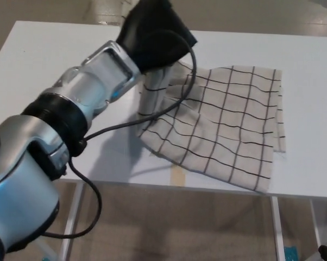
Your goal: Use the left hand to fold a white towel with checkered patterns in half.
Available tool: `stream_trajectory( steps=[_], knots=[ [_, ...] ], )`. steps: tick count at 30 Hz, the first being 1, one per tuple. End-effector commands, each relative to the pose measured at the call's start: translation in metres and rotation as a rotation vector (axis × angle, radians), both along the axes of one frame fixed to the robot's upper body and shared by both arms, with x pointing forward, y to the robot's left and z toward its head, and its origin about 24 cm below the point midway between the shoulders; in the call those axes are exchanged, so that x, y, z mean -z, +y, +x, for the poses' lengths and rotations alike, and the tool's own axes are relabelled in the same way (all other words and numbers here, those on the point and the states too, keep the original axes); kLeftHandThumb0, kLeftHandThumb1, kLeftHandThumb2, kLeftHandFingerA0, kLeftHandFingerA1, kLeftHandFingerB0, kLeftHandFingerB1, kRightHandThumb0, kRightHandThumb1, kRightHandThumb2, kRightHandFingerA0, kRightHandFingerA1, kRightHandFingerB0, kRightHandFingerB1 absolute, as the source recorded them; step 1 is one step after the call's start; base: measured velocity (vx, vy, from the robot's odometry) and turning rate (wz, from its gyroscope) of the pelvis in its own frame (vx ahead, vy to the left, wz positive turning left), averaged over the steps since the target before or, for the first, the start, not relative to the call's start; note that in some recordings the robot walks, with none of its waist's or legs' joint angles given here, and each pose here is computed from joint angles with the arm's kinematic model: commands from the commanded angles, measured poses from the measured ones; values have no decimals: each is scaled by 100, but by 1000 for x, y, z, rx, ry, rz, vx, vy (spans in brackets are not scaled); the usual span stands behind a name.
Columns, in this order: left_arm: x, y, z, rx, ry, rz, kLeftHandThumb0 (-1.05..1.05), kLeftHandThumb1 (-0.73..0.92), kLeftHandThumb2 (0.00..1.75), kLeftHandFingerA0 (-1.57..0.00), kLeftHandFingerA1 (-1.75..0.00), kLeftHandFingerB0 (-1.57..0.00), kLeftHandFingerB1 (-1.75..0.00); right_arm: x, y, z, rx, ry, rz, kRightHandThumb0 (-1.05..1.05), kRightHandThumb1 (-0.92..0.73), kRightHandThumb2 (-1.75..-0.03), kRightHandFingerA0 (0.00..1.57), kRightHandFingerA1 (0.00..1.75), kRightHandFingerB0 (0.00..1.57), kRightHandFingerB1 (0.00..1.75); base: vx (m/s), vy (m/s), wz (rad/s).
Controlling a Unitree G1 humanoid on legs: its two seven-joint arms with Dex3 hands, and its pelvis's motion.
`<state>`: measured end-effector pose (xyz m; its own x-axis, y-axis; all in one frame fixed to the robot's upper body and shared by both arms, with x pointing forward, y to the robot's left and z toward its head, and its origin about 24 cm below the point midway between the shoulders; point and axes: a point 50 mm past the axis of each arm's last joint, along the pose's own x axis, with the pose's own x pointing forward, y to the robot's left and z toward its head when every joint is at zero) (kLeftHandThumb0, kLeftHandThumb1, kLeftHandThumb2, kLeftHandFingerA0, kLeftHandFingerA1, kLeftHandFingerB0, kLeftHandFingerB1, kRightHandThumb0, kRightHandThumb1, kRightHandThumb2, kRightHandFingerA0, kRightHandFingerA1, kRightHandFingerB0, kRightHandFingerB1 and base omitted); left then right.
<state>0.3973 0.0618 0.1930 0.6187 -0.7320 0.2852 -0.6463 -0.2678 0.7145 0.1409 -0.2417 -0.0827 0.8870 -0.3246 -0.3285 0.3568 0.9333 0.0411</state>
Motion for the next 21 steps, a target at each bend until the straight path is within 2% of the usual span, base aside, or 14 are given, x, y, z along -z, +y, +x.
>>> stream_trajectory(
  steps=[1,3,4,5,6,7,8,9,10,14,16,18,19,21],
  knots=[
    [-12,-22,-7,91,-69,-3,-40,41,64,-96,-144,-104,-71,1,-2,-4,6,15,2,-39,-61,-58,50,80,56,55,0,0,0],
    [-13,-26,-9,109,-72,-10,-31,48,54,-85,-161,-105,-70,1,-3,-4,10,13,2,-40,-61,-58,50,80,56,55,0,0,0],
    [-13,-31,-11,123,-78,-4,-24,36,83,-114,-127,-97,-97,1,-2,-4,11,12,2,-40,-61,-58,50,80,57,55,0,0,0],
    [-13,-35,-12,133,-83,2,-24,36,83,-114,-127,-97,-97,1,-2,-4,11,12,3,-40,-61,-58,50,80,57,55,0,0,0],
    [-10,-42,-15,163,-88,7,-29,48,55,-83,-165,-105,-71,1,-2,-4,11,11,3,-40,-61,-58,50,80,57,55,0,0,0],
    [-7,-46,-17,180,-82,7,-24,36,84,-114,-127,-97,-93,1,-1,-4,13,9,6,-40,-61,-58,51,80,57,55,0,0,0],
    [-6,-48,-19,190,-75,8,-24,36,84,-114,-127,-97,-93,1,-1,-4,14,7,8,-40,-61,-58,51,80,57,55,0,0,0],
    [-2,-51,-20,199,-71,17,-29,48,54,-84,-163,-103,-87,2,-1,-5,15,9,9,-40,-61,-58,51,80,57,54,0,0,0],
    [2,-55,-23,211,-68,30,-29,48,54,-84,-163,-103,-87,2,-1,-5,16,12,10,-40,-61,-58,51,80,57,54,0,0,0],
    [31,-69,-35,293,-41,125,-26,48,56,-94,-142,-106,-67,2,0,-7,20,19,15,-39,-61,-58,51,78,58,53,0,0,0],
    [46,-78,-45,356,-37,202,-28,48,55,-112,-85,-102,-57,2,1,-10,20,21,13,-40,-61,-58,51,78,58,53,0,0,0],
    [44,-84,-47,393,-30,231,-34,42,78,-107,-97,-92,-71,1,1,-10,14,16,10,-40,-61,-58,51,77,58,54,0,0,0],
    [38,-89,-47,411,-41,228,-29,48,54,-110,-102,-102,-57,0,0,-9,10,12,6,-40,-61,-58,51,77,58,54,0,0,0],
    [32,-91,-46,409,-61,227,-29,48,55,-112,-97,-103,-58,-1,0,-8,9,9,5,-39,-61,-58,51,77,58,55,0,0,0]
  ],
)
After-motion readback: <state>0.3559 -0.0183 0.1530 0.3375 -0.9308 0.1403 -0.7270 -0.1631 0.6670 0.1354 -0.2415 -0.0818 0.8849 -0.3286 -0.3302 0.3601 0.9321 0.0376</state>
